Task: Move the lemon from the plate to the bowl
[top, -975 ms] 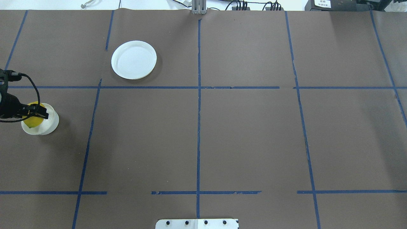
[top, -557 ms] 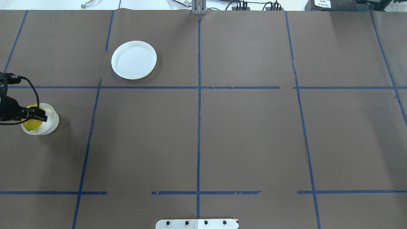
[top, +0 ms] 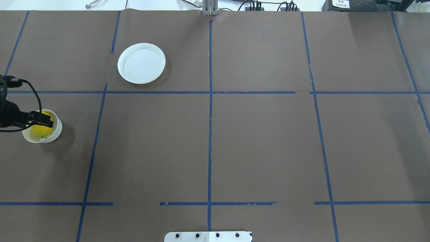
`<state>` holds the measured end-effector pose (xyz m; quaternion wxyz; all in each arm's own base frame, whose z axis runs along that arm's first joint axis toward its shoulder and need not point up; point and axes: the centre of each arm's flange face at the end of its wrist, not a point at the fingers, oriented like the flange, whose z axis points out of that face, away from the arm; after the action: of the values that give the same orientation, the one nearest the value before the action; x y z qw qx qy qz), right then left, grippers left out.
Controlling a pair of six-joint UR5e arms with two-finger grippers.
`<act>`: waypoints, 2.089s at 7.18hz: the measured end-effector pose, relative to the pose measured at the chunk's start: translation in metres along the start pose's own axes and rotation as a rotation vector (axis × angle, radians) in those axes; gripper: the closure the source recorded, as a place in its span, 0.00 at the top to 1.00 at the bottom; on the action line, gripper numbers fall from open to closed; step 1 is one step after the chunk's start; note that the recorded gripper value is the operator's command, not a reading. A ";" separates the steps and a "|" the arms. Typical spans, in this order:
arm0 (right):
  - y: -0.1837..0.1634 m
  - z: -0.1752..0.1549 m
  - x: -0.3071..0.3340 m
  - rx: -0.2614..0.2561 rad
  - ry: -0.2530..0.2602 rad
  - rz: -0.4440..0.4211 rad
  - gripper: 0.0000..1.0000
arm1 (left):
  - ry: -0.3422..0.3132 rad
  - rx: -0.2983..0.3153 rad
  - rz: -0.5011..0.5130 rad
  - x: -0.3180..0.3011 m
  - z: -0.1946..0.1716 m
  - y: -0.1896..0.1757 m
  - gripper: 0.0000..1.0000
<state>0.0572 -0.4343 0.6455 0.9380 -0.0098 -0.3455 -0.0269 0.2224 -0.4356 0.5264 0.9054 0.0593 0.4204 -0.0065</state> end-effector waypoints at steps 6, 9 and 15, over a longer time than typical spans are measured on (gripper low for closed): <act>0.000 0.000 0.000 -0.001 0.001 0.000 1.00 | -0.140 0.004 0.317 -0.064 -0.132 -0.105 1.00; 0.000 0.000 0.000 0.000 0.001 0.000 1.00 | -0.048 -0.051 0.149 -0.197 -0.151 -0.075 1.00; 0.000 0.000 0.000 0.000 0.000 0.000 1.00 | -0.054 -0.136 0.019 -0.274 -0.123 -0.016 1.00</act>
<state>0.0573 -0.4341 0.6457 0.9380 -0.0101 -0.3453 -0.0268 -0.0498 -0.4478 0.6548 0.9184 0.0017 0.3945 0.0292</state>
